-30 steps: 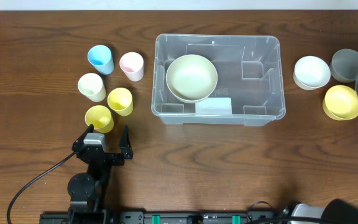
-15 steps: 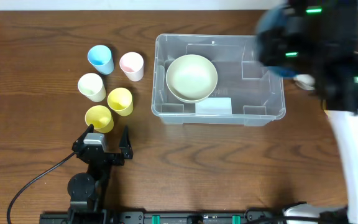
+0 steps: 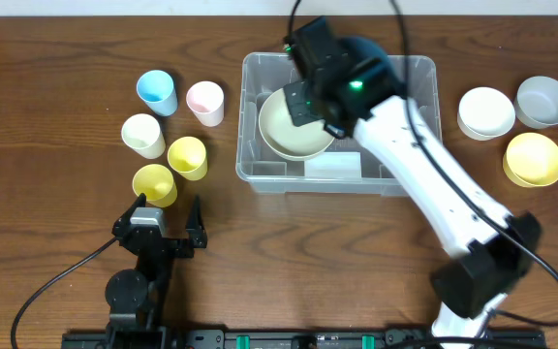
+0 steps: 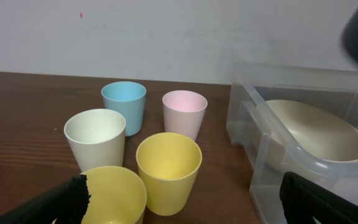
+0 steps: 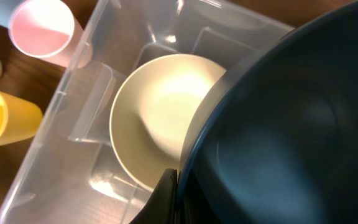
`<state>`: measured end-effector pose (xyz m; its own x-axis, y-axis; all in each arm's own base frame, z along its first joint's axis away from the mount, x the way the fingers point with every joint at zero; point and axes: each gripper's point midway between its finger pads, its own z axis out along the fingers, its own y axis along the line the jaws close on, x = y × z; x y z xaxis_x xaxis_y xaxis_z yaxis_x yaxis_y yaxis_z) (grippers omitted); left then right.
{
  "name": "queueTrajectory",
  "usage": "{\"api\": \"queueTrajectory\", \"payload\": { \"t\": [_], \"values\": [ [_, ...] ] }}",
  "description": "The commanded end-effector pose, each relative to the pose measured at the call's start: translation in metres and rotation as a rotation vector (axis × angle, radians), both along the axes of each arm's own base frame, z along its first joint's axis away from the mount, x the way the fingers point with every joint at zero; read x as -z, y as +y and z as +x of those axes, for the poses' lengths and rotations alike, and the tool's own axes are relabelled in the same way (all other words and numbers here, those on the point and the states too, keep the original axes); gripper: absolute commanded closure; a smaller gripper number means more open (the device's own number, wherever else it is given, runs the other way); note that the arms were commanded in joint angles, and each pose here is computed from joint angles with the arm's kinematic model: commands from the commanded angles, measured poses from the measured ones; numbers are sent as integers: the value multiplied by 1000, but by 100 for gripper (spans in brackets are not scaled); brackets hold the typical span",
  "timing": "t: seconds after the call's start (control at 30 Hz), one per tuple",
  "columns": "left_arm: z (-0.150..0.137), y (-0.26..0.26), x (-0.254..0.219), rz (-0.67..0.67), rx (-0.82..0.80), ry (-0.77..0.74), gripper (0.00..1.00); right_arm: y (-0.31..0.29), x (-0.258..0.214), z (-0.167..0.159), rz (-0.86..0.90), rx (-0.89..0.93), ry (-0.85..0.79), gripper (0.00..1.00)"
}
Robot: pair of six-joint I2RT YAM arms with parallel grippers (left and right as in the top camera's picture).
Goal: Pack container
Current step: 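Lift the teal bowl and carry it left over the container, then lower the teal bowl into the cream bowl and release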
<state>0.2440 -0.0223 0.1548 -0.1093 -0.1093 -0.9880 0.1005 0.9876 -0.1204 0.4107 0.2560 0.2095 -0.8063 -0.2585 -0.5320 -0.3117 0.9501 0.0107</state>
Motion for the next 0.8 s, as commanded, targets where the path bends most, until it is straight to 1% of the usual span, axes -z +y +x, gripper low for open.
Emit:
{"api": "queueTrajectory", "payload": {
  "t": [0.0,0.3,0.77],
  "values": [
    [-1,-2,15,16,15,43,2,16,3,1,-3,-38,-21,99],
    [-1,-2,15,16,15,43,2,38,21,7,30,-25,-13,99],
    [-1,-2,15,16,15,43,2,60,40,0,38,-69,17,99]
  ]
}}
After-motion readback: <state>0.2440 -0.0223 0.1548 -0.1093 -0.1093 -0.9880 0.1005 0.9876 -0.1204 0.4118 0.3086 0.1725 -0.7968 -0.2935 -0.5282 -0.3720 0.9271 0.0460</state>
